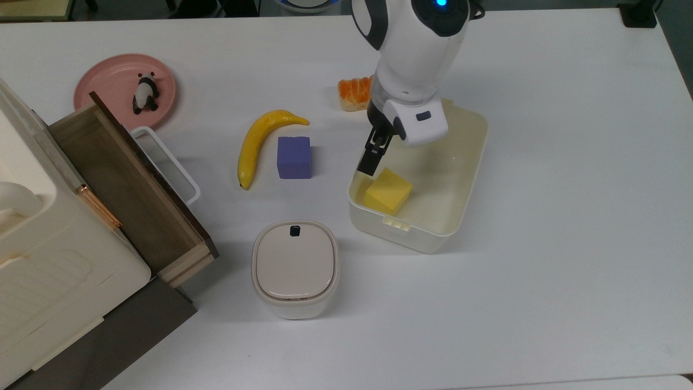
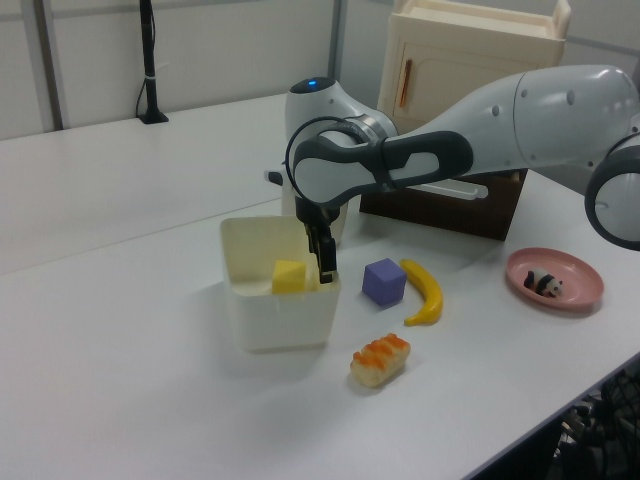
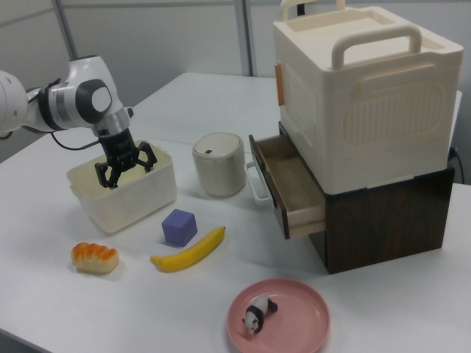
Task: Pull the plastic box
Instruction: 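Drag the cream box across the table toward the bread roll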
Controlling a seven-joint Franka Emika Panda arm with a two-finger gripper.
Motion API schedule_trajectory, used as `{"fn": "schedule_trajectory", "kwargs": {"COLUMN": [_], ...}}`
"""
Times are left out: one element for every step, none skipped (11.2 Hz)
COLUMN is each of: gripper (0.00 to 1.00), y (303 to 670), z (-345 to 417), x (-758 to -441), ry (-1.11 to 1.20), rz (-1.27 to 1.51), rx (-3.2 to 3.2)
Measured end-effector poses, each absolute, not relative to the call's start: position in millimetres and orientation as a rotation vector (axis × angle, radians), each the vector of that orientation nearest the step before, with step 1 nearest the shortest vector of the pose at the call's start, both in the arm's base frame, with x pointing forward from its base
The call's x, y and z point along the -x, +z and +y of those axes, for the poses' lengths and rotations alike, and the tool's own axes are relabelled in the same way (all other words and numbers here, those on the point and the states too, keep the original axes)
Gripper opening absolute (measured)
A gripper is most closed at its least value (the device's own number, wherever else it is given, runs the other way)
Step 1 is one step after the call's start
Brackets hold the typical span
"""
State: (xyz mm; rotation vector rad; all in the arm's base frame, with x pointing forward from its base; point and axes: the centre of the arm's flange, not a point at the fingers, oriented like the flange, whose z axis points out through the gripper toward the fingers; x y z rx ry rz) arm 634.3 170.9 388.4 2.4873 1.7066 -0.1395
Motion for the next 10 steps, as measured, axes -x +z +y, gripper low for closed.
{"fn": "schedule_trajectory", "kwargs": {"gripper": [1.0, 1.0, 1.0, 1.0, 1.0, 1.0, 1.0, 1.0, 1.0, 1.0], "y": [388, 388, 389, 390, 391, 393, 394, 394, 395, 396], "z": [165, 160, 156, 151, 148, 146, 144, 141, 140, 139], "x": [-635, -635, -636, -635, -634, -634, -633, -632, -631, -631], "ry": [-0.145, -0.149, -0.152, -0.159, -0.165, -0.167, -0.17, -0.178, -0.185, -0.188], "rz": [1.706, 1.707, 1.714, 1.719, 1.721, 1.722, 1.725, 1.735, 1.738, 1.74], "rx": [-2.485, -2.482, -2.474, -2.47, -2.468, -2.466, -2.463, -2.457, -2.455, -2.454]}}
